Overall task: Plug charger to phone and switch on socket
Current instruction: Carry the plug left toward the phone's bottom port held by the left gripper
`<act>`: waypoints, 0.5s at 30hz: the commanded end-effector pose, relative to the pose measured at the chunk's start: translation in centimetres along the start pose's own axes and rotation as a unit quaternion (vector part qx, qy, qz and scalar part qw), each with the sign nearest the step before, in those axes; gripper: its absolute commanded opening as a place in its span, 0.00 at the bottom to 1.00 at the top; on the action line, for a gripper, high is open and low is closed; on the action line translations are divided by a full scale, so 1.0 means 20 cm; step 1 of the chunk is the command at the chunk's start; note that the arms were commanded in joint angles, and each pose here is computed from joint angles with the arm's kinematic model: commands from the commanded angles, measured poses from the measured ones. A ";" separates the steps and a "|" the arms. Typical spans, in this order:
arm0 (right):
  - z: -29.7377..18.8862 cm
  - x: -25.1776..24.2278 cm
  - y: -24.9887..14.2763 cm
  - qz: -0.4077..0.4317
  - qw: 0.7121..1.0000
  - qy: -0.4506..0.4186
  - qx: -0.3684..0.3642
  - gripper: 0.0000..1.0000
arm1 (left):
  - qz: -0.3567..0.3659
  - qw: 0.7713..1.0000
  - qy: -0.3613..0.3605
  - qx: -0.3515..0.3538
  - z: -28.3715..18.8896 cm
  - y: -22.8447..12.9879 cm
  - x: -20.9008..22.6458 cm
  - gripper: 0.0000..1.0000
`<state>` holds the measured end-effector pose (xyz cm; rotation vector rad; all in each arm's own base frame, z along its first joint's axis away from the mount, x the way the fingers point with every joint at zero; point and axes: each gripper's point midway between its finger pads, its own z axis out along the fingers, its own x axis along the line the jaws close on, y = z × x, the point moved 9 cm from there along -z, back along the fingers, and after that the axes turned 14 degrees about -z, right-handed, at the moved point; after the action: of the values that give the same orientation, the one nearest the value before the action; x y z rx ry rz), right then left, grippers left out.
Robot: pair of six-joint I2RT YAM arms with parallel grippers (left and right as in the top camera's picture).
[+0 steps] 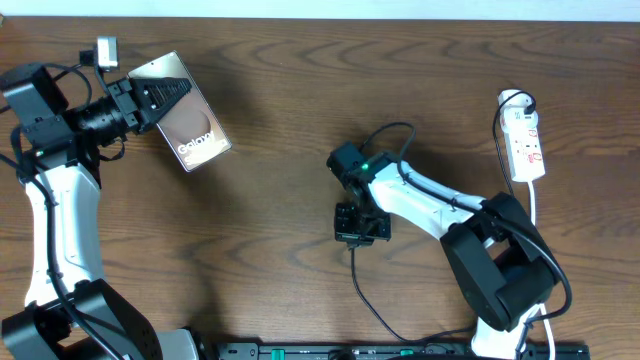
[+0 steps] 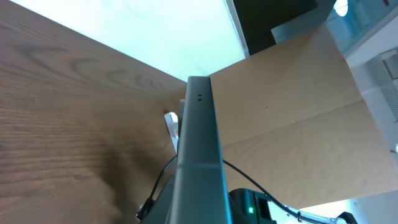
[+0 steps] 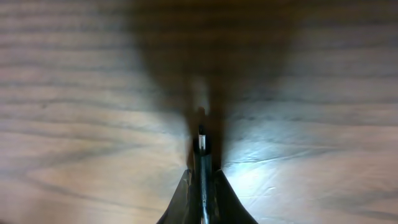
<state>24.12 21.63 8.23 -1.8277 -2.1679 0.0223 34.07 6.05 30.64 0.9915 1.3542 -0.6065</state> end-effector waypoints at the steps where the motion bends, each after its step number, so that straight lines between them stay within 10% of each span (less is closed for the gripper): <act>1: 0.10 -0.03 -0.03 0.006 1.000 -0.008 0.023 0.01 | 0.015 1.000 -0.007 0.007 0.00 -0.01 -0.02 0.08; 9: -0.01 0.05 0.12 -0.073 0.994 0.073 -0.031 0.01 | 0.015 1.000 -0.007 0.007 0.00 -0.01 -0.02 0.08; 15: -0.21 0.29 0.25 -0.279 0.902 0.309 -0.116 0.01 | 0.017 1.000 -0.007 0.007 0.00 -0.01 -0.02 0.08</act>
<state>28.70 25.40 9.76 -1.4188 -2.2212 -0.5722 34.07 6.06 30.64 0.9921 1.3539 -0.6053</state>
